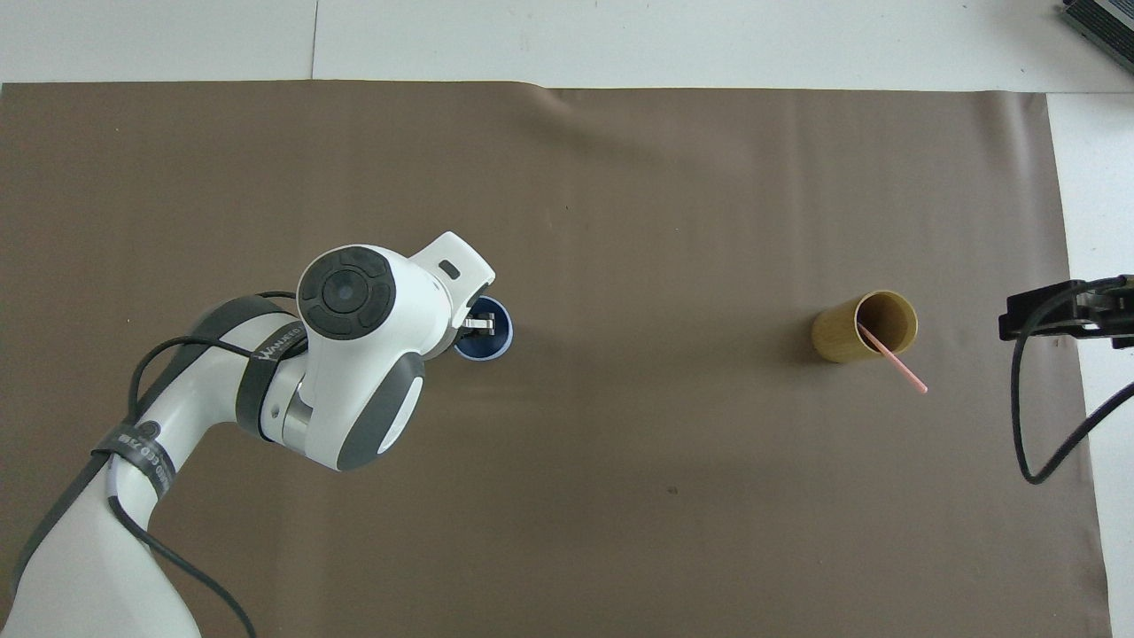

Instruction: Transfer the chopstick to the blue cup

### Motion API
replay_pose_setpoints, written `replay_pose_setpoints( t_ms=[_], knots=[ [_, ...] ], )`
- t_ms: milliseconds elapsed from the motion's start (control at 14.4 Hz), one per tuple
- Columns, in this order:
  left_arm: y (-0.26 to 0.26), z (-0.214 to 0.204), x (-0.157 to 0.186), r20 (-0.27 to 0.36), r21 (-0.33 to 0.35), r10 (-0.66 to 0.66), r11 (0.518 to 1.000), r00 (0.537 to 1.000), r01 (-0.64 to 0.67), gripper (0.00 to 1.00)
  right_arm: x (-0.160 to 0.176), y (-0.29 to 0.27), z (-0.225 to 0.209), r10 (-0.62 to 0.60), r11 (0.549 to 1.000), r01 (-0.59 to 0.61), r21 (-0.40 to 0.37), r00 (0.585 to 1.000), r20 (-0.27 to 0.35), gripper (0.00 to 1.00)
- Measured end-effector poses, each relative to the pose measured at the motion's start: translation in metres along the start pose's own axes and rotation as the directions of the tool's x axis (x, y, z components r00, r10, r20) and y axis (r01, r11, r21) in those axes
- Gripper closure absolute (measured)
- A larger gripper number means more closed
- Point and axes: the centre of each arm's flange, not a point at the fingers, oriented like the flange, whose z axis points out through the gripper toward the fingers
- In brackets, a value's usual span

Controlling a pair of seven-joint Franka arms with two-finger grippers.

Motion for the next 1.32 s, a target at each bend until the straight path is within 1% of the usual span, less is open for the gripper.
replay_pose_setpoints(
  t_ms=[139, 348, 487, 557, 626, 696, 765, 835, 904, 1043, 1113, 1322],
  knots=[
    [0.029, 0.001, -0.017, 0.004, -0.004, -0.008, 1.0, 1.0, 0.008, 0.96, 0.005, 0.002, 0.002, -0.019, 1.0, 0.019, 0.002, 0.999, -0.03, 0.0],
    [0.071, 0.005, -0.046, 0.015, -0.006, 0.003, 1.0, 1.0, -0.003, 0.96, 0.005, 0.002, 0.007, -0.024, 1.0, 0.024, 0.002, 0.999, -0.024, 0.0],
    [0.082, 0.006, -0.055, 0.016, -0.007, 0.013, 1.0, 1.0, -0.013, 0.93, 0.005, 0.002, 0.01, -0.025, 1.0, 0.025, 0.001, 1.0, -0.015, 0.0],
    [0.082, 0.006, -0.054, 0.014, -0.009, 0.013, 1.0, 1.0, -0.013, 0.87, 0.005, 0.001, 0.016, -0.026, 1.0, 0.026, 0.002, 1.0, -0.002, 0.0],
    [0.081, 0.004, -0.053, 0.011, -0.01, 0.011, 1.0, 1.0, -0.011, 0.74, 0.006, 0.0, 0.027, -0.028, 1.0, 0.027, 0.007, 1.0, 0.015, 0.0],
    [0.081, 0.002, -0.051, 0.006, -0.013, 0.009, 1.0, 1.0, -0.009, 0.64, 0.009, -0.003, 0.042, -0.03, 0.999, 0.03, 0.014, 0.999, 0.028, 0.0],
    [0.08, -0.003, -0.048, -0.002, -0.018, 0.006, 1.0, 1.0, -0.006, 0.52, 0.013, -0.006, 0.056, -0.034, 0.999, 0.033, 0.018, 0.999, 0.038, 0.0],
    [0.08, -0.01, -0.045, -0.014, -0.025, 0.002, 1.0, 1.0, -0.002, 0.41, 0.017, -0.009, 0.07, -0.037, 0.999, 0.036, 0.02, 0.998, 0.055, 0.0],
    [0.079, -0.018, -0.041, -0.026, -0.032, -0.003, 0.999, 1.0, 0.002, 0.28, 0.021, -0.012, 0.083, -0.04, 0.999, 0.039, 0.02, 0.996, 0.075, 0.0],
    [0.069, -0.042, -0.034, -0.044, -0.039, -0.016, 0.999, 0.999, 0.015, 0.07, 0.025, -0.014, 0.108, -0.042, 0.999, 0.04, 0.017, 0.993, 0.11, 0.0],
    [0.058, -0.056, -0.031, -0.043, -0.033, -0.014, 0.999, 0.999, 0.013, 0.0, 0.026, -0.014, 0.121, -0.042, 0.999, 0.041, 0.017, 0.992, 0.12, 0.0],
    [0.0, -0.11, -0.02, -0.022, -0.001, 0.024, 1.0, 0.999, -0.024, 0.0, 0.023, -0.015, 0.161, -0.044, 0.999, 0.042, 0.015, 0.987, 0.153, 0.0]
  ],
)
